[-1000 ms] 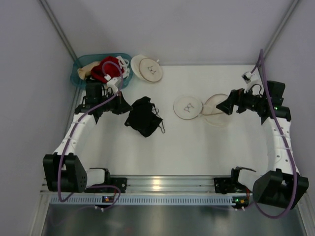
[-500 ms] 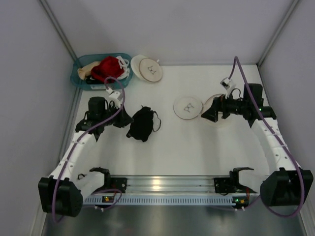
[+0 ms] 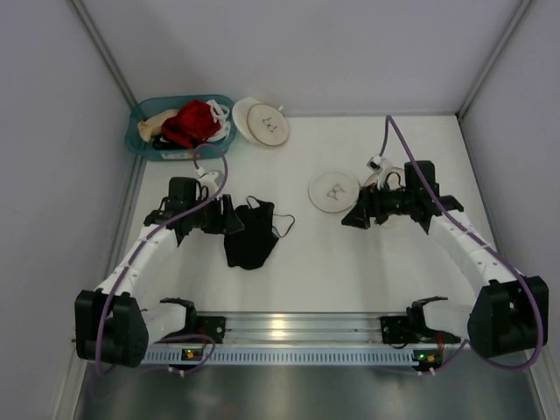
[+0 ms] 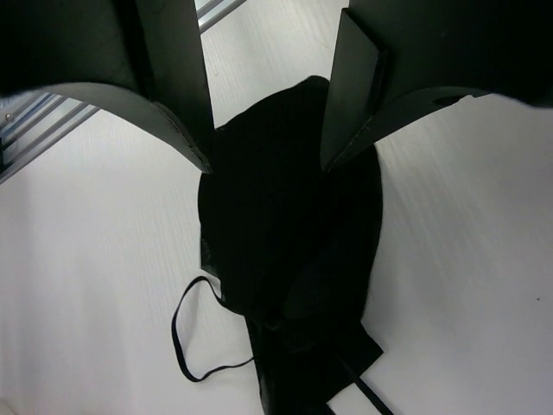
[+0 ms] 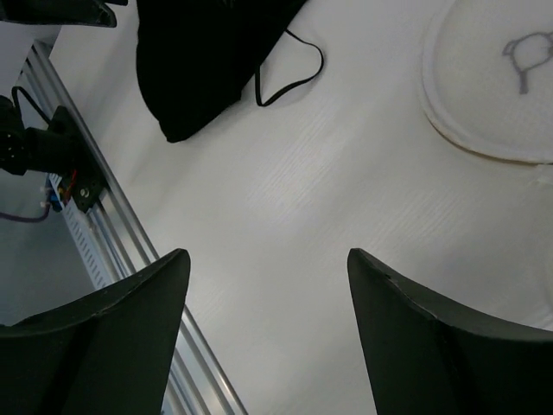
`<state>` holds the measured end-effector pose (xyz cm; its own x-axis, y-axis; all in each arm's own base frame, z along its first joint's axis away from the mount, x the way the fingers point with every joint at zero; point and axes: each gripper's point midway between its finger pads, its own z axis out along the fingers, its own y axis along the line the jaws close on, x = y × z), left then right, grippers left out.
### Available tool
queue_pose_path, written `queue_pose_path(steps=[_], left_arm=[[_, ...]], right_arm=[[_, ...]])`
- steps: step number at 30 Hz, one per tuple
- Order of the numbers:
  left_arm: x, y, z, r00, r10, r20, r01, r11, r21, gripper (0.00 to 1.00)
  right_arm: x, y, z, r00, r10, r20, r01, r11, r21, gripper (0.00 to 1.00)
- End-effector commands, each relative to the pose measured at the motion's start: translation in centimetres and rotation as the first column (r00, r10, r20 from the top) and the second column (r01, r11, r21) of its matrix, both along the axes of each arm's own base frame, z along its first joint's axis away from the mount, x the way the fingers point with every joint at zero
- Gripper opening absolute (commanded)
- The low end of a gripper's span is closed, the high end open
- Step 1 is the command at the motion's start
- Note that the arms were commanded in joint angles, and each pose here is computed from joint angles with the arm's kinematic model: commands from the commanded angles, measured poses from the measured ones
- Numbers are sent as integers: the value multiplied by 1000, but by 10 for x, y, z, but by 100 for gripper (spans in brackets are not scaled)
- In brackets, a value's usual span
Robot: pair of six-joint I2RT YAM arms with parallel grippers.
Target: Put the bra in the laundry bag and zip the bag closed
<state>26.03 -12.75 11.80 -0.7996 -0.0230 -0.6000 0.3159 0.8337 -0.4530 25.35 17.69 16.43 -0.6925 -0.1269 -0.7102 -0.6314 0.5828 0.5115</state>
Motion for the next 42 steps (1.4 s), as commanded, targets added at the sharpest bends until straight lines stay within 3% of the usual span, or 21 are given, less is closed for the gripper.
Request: queue_pose_path(steps=[1,4,10,12,16,21,35,42], left_arm=[[22,4,7,999,40,25,-41,999,22,57],[31,7,4,998,68,-5,-68,998,18,57],[56,38,18,978,192,-79,-201,971,-128,57],[65,58,26,966,248,-74,-256,955,-147,58],[72,77,44,957,288,-30,-290,947,-140,61],[70,93,61,944,328,32,-321,937,-134,64],[63,101,55,928,371,20,-367,923,-115,64],[64,103,57,927,374,27,-369,923,-111,64]], right_arm=[[6,20,2,999,36,15,-37,998,48,74],[-1,46,-4,994,109,-9,-108,993,56,71],[-6,110,-16,971,230,-58,-227,972,58,63],[2,133,-10,971,237,-41,-234,970,71,59],[-2,181,-34,949,254,-189,-240,966,91,58],[-8,221,-49,933,282,-222,-269,959,90,54],[16,254,-95,947,261,-187,-273,961,-38,51],[20,252,-101,949,273,-161,-289,954,-86,38]])
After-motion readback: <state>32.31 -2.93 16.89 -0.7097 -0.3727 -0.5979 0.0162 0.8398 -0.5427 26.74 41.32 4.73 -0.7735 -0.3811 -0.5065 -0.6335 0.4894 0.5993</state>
